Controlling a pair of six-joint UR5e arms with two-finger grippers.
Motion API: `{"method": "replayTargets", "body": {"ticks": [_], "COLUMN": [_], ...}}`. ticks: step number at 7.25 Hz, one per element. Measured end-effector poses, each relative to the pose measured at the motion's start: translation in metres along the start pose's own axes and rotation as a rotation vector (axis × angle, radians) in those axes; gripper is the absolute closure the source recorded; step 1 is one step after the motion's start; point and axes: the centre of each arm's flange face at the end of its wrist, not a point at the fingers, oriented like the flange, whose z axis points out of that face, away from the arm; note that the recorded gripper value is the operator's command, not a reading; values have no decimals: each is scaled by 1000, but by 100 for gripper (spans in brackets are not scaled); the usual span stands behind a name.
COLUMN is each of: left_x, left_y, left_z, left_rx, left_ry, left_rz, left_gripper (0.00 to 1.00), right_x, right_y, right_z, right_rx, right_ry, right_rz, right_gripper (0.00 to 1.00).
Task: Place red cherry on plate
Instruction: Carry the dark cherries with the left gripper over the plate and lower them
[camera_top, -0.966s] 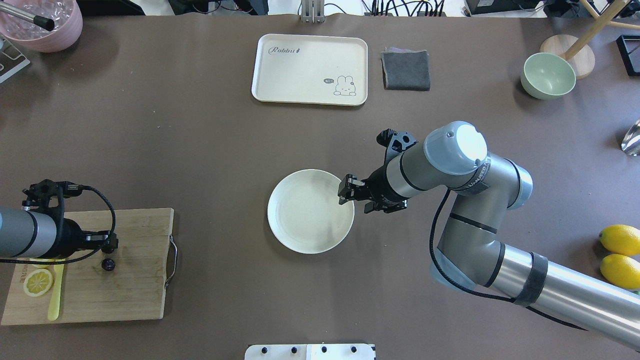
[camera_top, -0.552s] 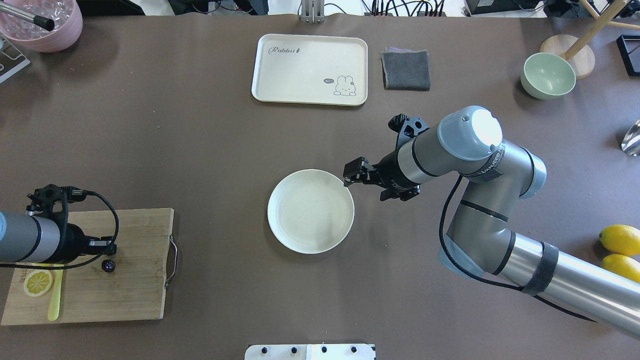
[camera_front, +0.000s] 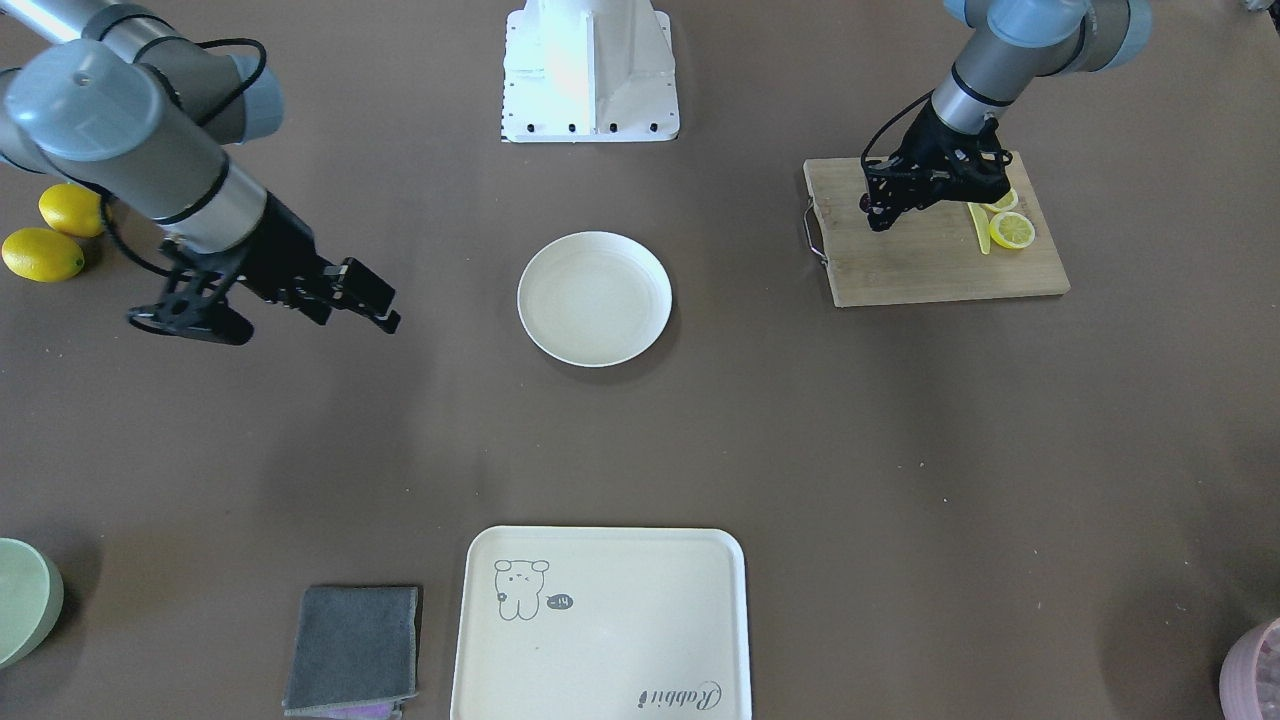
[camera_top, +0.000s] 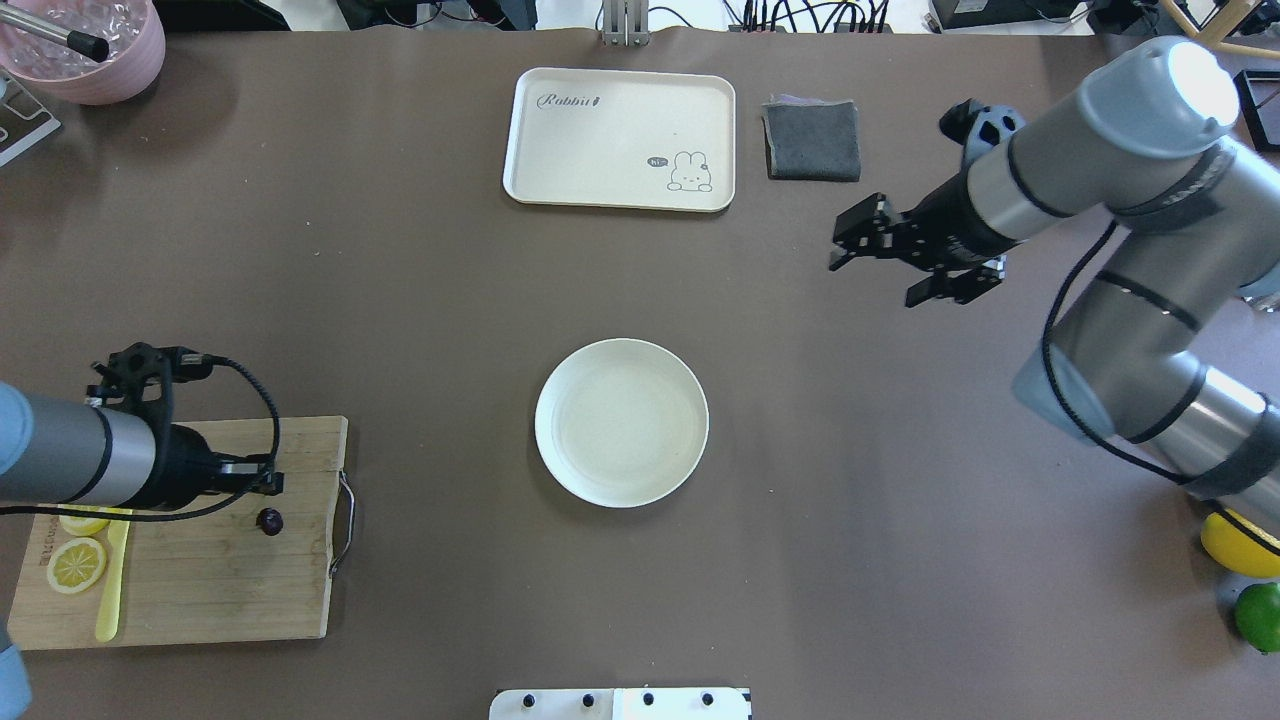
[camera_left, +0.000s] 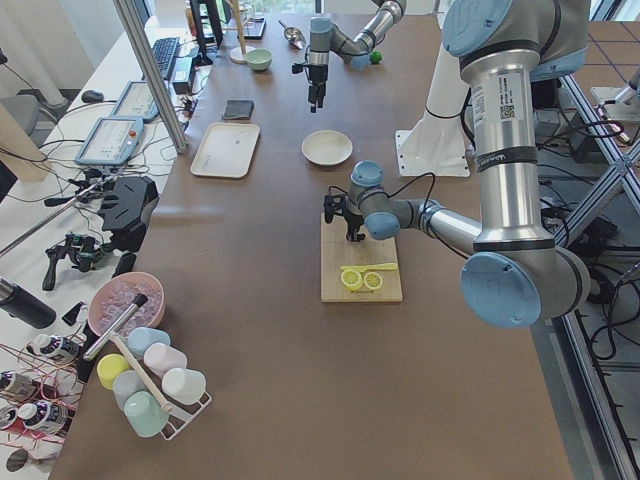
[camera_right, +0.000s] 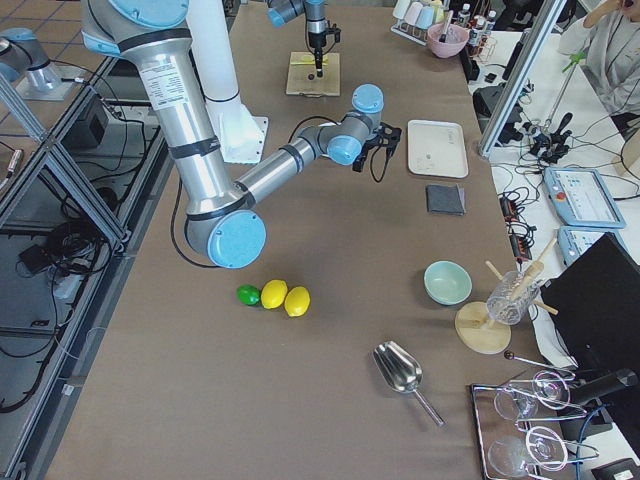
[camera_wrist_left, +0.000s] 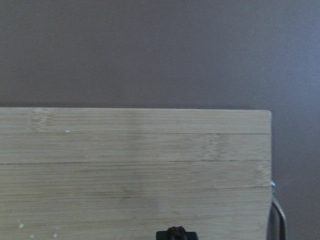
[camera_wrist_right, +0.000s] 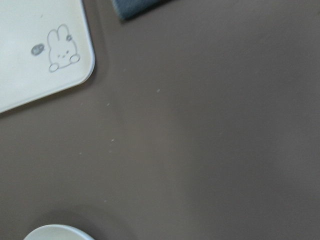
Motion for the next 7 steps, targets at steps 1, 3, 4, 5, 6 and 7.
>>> {"method": "replayTargets", "body": {"ticks": [1,3,4,5,6,7], "left_x": [54,177,220,253,277,294], "left_y": [-19,-56,-69,-78,-83,-83], "left_z": [-2,-1,8,20,33,47], "left_rx": [5,5,3,-3,-9,-4], "left_ry": [8,0,2,-1,-8,-13], "left_rz": [-2,-55,-82,-94,-101,-99], "left_gripper": [89,89,89,88,87,82], "right_x": [49,153,205,248,275,288], "right_y": [-21,-45,-49,-48,-47,-45], "right_z": [-20,-50,-62,-71,-77,-79], "right_rx": [21,49,47,40,33,28], "right_ry": [38,117,157,189,209,218], "right_rz": [-41,-130,-189,-242,-272,-282], "right_gripper": [0,0,0,0,0,0]}}
